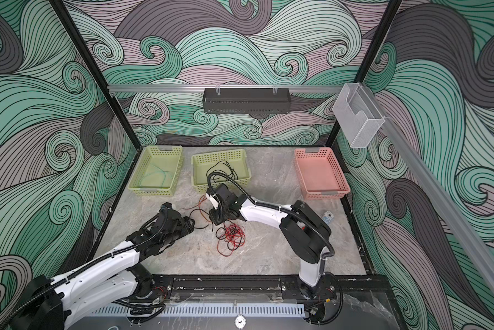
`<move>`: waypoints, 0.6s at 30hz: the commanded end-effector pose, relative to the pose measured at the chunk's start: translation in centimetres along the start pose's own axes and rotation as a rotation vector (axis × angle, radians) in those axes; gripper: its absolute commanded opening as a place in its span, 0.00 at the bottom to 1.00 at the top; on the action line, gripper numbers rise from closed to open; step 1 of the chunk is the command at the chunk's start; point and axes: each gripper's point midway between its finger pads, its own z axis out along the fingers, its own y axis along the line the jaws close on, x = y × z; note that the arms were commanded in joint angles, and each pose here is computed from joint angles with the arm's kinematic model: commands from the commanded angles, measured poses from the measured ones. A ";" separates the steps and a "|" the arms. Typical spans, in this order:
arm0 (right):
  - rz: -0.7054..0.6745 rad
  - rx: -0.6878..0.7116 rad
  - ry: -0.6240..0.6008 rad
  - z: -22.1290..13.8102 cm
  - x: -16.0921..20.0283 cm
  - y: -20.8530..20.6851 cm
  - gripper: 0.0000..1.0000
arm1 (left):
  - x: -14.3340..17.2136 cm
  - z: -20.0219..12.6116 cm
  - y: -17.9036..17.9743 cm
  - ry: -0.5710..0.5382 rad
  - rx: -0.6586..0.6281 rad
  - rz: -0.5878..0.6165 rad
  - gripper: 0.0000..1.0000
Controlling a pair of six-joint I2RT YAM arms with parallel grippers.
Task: Untangle and sort cables by color
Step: Pick up the cable.
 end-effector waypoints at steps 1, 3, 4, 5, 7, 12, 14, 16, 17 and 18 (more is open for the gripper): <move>-0.005 -0.013 0.019 0.7 0.3 0.2 0.30 | -0.8 -0.9 -0.7 -0.014 0.012 0.001 0.65; -0.016 0.004 0.008 0.2 0.1 0.0 0.18 | -0.8 -1.1 -0.6 -0.021 0.009 0.002 0.65; -0.023 0.011 0.005 -0.1 0.0 0.0 0.12 | -0.9 -1.2 -0.5 -0.026 0.010 0.000 0.65; -0.031 0.019 0.001 -0.5 -0.2 0.0 0.07 | -1.0 -1.2 -0.5 -0.032 0.012 0.000 0.65; -0.048 0.031 -0.017 -1.7 -0.8 0.2 0.00 | -1.1 -1.3 -0.5 -0.040 0.015 -0.002 0.65; -0.097 0.056 -0.111 -5.9 -3.0 1.1 0.00 | -1.3 -1.5 -0.7 -0.049 0.021 0.001 0.65; -0.113 0.051 -0.157 -7.7 -4.1 1.8 0.00 | -1.5 -1.5 -0.8 -0.051 0.022 0.003 0.65; -0.131 0.045 -0.205 -9.4 -5.2 2.5 0.00 | -1.5 -1.6 -1.0 -0.051 0.024 0.007 0.65; -0.142 0.050 -0.215 -10.4 -5.4 2.8 0.00 | -1.6 -1.6 -1.1 -0.050 0.027 0.010 0.66; -0.155 0.049 -0.241 -11.4 -6.0 3.3 0.00 | -1.7 -1.6 -1.3 -0.051 0.030 0.014 0.65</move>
